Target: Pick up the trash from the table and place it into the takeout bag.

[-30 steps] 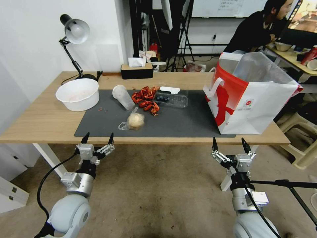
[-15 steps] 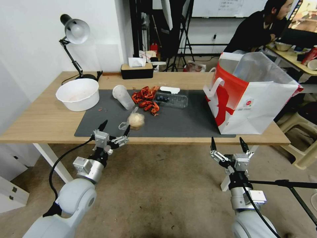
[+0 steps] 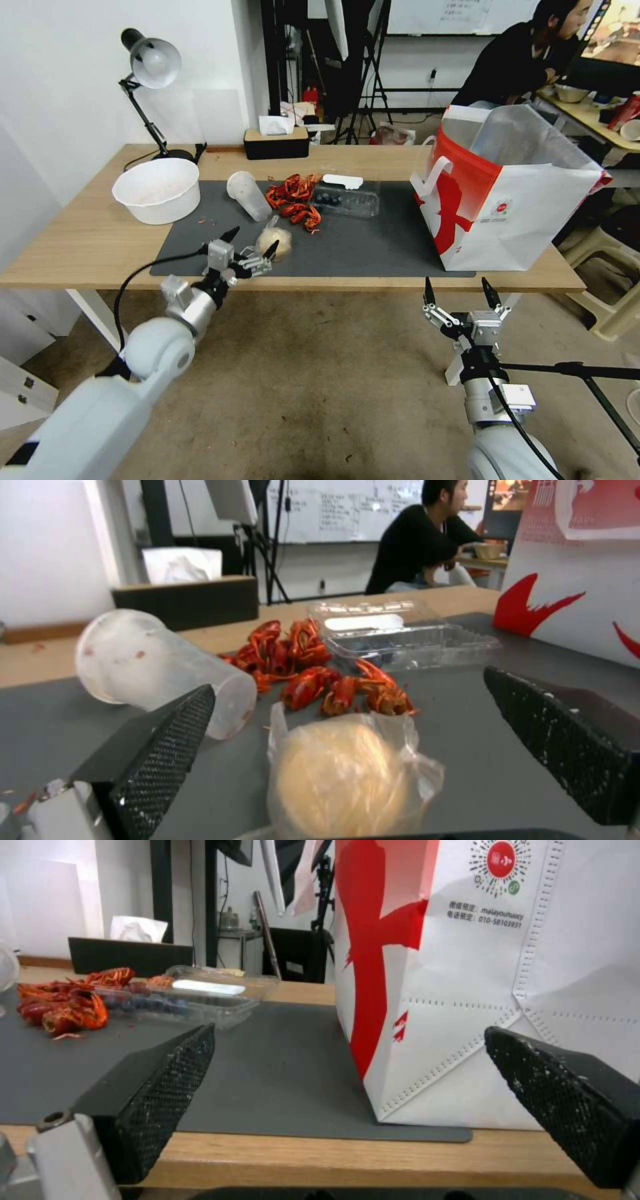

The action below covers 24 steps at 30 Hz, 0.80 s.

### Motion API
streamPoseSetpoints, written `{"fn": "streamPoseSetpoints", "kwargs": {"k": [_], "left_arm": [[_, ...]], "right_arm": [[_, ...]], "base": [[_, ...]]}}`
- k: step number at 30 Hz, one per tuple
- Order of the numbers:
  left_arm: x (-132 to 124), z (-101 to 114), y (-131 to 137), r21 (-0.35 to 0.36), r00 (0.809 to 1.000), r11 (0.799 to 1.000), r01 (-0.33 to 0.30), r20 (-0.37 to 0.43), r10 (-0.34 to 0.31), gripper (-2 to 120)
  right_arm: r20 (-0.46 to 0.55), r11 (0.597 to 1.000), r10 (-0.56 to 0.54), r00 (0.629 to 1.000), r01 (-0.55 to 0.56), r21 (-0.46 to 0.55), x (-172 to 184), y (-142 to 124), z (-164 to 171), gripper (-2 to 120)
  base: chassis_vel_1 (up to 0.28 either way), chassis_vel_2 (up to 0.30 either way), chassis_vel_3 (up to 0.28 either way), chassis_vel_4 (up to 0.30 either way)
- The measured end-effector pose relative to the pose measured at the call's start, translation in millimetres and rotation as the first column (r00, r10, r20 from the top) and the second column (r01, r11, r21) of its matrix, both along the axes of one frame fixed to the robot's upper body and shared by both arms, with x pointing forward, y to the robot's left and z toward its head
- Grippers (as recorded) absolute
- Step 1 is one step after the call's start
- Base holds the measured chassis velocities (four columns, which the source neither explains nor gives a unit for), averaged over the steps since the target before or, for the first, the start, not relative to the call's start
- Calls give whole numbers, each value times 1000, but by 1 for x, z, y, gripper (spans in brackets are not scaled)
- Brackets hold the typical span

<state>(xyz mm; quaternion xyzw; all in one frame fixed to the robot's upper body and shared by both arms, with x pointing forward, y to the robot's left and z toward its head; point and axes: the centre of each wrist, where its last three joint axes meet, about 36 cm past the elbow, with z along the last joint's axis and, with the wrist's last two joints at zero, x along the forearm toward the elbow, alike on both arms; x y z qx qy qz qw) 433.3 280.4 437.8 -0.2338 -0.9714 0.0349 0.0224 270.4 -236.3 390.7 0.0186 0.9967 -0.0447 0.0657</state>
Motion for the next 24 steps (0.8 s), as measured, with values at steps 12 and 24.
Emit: {"fn": "streamPoseSetpoints", "kwargs": {"k": [12,24], "left_arm": [[29,3,-5,9,981,998,57,-185,-55,100],[43,-10,-6,62,973,997,47,-227,-31,88]], "right_arm": [[-2,1000,-4,1000,4,0,-1,0,-1,100],[-2,1000,-9,1000,9,-3,-1,-1,-2,100]], "base": [[0,0,0,0],[0,0,0,0]]}}
